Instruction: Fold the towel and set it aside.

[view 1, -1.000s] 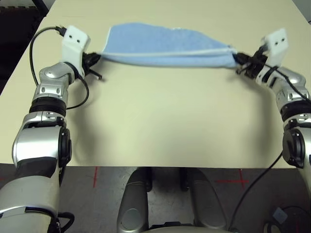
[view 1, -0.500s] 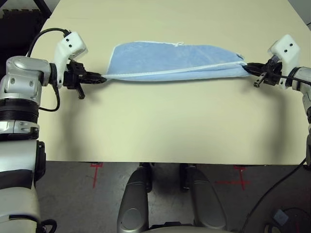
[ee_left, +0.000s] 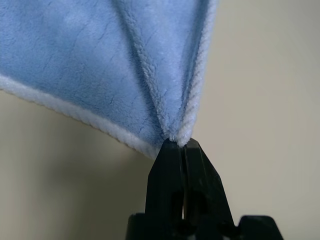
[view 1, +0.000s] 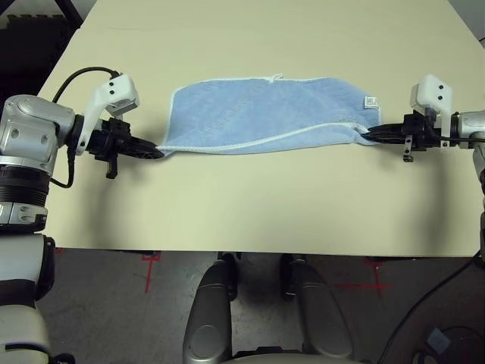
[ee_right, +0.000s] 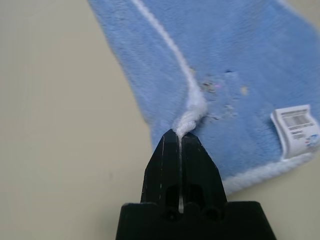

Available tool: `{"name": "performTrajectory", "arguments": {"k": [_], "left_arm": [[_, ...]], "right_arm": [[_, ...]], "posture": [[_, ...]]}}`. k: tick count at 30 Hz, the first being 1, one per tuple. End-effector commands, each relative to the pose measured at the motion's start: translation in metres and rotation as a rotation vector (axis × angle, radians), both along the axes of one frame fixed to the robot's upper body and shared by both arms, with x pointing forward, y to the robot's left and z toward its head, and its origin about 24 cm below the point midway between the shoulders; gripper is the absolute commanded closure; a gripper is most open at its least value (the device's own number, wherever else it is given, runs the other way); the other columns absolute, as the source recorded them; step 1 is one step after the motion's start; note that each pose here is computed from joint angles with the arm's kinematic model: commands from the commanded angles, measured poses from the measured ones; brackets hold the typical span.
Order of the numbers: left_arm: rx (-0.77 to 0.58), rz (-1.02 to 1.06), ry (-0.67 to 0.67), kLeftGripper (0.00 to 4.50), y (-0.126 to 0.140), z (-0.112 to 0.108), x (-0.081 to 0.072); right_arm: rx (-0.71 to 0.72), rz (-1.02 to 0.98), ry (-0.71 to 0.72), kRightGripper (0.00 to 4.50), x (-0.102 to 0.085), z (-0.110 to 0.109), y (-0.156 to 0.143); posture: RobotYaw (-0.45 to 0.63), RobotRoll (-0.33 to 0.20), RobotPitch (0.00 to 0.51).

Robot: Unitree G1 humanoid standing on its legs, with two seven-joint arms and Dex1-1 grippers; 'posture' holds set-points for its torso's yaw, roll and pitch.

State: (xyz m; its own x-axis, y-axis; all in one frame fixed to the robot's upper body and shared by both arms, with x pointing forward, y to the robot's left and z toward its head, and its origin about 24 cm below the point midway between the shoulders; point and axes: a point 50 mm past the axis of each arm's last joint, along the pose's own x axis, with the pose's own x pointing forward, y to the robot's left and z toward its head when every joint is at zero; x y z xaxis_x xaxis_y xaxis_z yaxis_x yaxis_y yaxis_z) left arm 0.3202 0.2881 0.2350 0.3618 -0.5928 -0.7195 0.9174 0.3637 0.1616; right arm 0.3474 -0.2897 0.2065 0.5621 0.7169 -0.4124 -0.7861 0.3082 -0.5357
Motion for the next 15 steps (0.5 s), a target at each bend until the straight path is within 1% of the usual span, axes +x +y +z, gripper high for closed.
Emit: {"name": "performTrajectory", "arguments": {"k": [1,5,8,10,12,15], "left_arm": [[0.028,-0.008,0.023,4.47,0.005,0.002,-0.004],[0.058,0.012,0.021,4.47,0.013,0.008,-0.007],[0.074,0.03,0.026,4.47,0.02,0.008,-0.009],[0.087,0.039,0.031,4.47,0.024,0.006,-0.01],[0.09,0.044,0.036,4.47,0.026,0.005,-0.01],[0.091,0.053,0.038,4.47,0.027,0.003,-0.009]], "right_arm": [[-0.03,-0.02,-0.043,4.5,-0.007,0.003,-0.013],[-0.049,-0.057,-0.088,4.5,-0.012,0.007,-0.024],[-0.07,-0.076,-0.089,4.5,-0.015,0.005,-0.03],[-0.059,-0.095,-0.103,4.5,-0.016,0.003,-0.032],[-0.026,-0.113,-0.141,4.5,-0.015,0.003,-0.032],[0.105,-0.176,-0.212,4.5,-0.01,0.008,-0.031]], "posture": [[0.06,0.0,0.275],[0.06,0.0,0.275],[0.06,0.0,0.275],[0.06,0.0,0.274],[0.06,0.0,0.274],[0.06,0.0,0.274]]}}
